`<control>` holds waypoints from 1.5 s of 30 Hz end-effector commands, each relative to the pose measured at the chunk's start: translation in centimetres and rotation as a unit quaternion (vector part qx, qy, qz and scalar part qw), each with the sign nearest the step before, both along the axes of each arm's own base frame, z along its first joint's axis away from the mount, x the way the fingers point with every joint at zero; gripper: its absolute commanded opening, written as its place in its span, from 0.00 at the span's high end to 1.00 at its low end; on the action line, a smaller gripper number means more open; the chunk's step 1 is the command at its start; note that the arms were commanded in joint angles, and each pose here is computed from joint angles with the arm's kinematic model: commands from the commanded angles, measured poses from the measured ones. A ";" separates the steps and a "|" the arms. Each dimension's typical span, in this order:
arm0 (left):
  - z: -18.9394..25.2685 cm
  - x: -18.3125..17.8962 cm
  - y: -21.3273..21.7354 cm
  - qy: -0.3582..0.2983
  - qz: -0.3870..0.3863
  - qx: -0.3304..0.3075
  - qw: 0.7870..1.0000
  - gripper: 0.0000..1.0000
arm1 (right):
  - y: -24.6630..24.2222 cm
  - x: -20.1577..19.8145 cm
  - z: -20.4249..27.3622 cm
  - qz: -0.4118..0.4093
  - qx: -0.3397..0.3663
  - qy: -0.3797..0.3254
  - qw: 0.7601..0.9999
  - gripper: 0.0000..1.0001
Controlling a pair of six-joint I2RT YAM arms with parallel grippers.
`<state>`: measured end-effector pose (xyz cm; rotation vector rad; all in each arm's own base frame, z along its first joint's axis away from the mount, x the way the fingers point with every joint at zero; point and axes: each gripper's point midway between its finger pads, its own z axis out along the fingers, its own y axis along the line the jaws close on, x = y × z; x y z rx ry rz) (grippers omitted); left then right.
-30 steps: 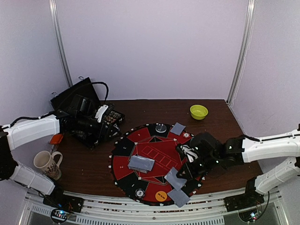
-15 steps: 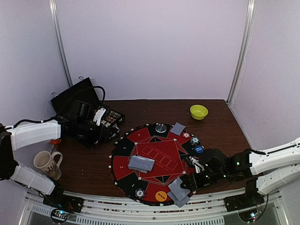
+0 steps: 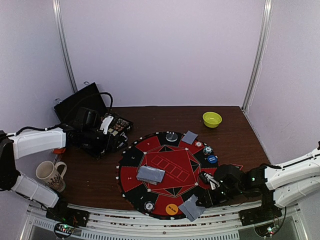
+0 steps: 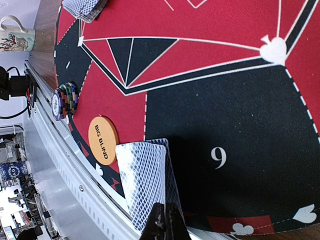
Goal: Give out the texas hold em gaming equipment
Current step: Distribute the poker card in the big blind area, then pick up the poker card from the face-down deck piles.
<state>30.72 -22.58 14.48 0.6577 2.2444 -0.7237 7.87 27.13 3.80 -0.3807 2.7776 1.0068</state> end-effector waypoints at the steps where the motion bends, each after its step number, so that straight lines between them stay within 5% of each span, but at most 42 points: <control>1: 0.1 0.5 -0.2 -0.011 -0.006 -0.005 1.000 0.19 | 0.4 0.5 0.7 -0.009 0.015 -0.012 1.000 1.00; 10: 0.2 0.4 -0.2 -0.012 -0.008 -0.006 1.000 0.19 | -0.1 0.0 -0.1 -0.009 0.010 -0.001 1.000 1.00; 21: -1.2 -0.5 -0.9 0.023 -0.030 -0.017 0.999 0.19 | -2.6 4.0 2.5 -0.011 -0.139 -0.103 0.985 0.37; 25: -2.0 -2.0 -1.7 0.067 -0.045 -0.038 0.996 0.08 | 1.6 7.3 6.9 0.020 -0.138 -0.160 0.977 0.27; 30: -3.2 -3.5 -2.1 0.111 -0.031 -0.046 0.992 0.12 | 8.7 10.5 7.5 0.061 -0.085 -0.136 0.985 0.33; 35: -6.3 -5.7 -3.7 0.166 -0.040 -0.039 0.984 0.19 | 10.7 13.8 4.5 0.065 -0.069 -0.110 0.989 0.46; 45: -9.5 -6.7 -5.9 0.216 -0.071 -0.038 0.973 0.51 | 13.1 14.1 0.8 0.065 -0.017 -0.076 0.995 0.63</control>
